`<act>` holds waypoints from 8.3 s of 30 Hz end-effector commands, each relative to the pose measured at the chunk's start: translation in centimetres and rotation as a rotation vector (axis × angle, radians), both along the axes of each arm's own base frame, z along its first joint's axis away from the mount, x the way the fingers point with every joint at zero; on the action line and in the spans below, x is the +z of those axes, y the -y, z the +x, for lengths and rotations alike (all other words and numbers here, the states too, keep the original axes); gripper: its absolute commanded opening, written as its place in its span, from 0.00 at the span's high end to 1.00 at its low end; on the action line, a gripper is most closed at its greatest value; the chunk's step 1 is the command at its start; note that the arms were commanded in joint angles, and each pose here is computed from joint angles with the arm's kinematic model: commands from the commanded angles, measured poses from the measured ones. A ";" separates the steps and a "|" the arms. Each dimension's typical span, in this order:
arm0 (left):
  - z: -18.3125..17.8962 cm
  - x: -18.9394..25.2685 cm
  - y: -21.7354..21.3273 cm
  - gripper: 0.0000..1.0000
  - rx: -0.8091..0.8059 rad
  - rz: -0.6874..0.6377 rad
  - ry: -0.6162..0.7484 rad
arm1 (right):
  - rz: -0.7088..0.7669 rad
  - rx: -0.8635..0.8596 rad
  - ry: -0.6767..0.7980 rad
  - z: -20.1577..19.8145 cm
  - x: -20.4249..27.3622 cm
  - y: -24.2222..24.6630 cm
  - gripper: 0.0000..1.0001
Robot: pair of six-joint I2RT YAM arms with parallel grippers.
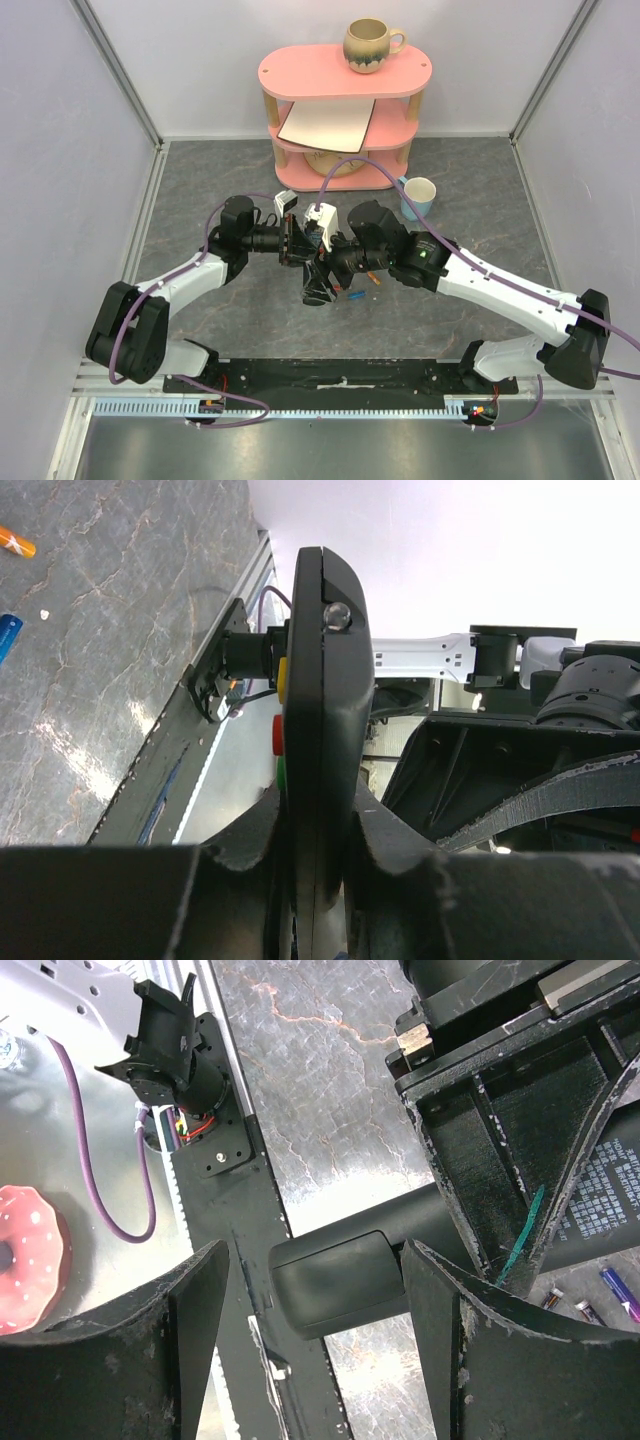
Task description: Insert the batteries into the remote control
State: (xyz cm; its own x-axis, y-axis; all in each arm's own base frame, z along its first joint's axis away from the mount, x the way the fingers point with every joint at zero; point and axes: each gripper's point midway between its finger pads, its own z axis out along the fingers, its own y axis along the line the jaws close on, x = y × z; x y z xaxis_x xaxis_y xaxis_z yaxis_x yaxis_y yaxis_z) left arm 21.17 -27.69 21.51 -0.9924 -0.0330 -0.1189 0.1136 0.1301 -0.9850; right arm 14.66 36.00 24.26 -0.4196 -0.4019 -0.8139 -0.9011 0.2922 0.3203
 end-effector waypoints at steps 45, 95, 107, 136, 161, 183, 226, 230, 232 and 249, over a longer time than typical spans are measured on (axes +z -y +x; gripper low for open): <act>1.0 0.7 0.5 0.98 0.104 -0.005 0.068 | -0.123 -0.476 0.059 5.9 1.7 3.1 0.30; -2.9 4.8 -3.9 0.96 0.585 -0.277 0.677 | 0.480 -0.736 -0.249 4.3 0.5 8.1 0.03; -3.8 6.1 -3.6 0.98 0.690 -0.148 0.999 | 0.401 -0.575 -0.154 3.3 -1.3 6.7 0.12; -0.4 5.5 -6.8 0.98 0.900 0.055 0.887 | 0.444 -0.980 -0.246 7.1 2.7 11.1 0.22; 3.0 6.5 -5.9 0.98 0.988 0.226 0.945 | 0.249 -0.951 -0.342 6.8 -1.1 4.7 0.22; 3.4 5.9 -5.4 0.98 1.012 0.322 0.994 | 0.313 -0.958 -0.459 8.0 -1.0 1.0 0.24; 2.3 8.8 -5.3 0.98 1.036 0.229 1.037 | 0.236 -1.018 -0.521 8.1 -5.3 1.1 0.29; 2.2 9.3 -5.2 0.98 1.034 0.210 1.042 | 0.230 -1.020 -0.525 8.1 -5.5 1.0 0.30; 2.0 9.4 -5.1 0.98 1.030 0.201 1.043 | 0.230 -1.016 -0.525 8.2 -5.5 0.9 0.30; 1.2 11.9 -5.6 0.98 1.054 0.122 1.090 | 0.119 -0.918 -0.566 7.1 -8.3 -0.9 0.52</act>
State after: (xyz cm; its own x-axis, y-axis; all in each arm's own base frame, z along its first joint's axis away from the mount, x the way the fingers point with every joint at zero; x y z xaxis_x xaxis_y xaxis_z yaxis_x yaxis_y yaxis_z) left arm 24.32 -21.35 23.21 -0.0841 -0.3216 -0.9431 0.4066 0.8530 -0.3271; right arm 22.65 37.17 19.00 -0.8107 0.3964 -0.4308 -0.0797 0.6542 0.7521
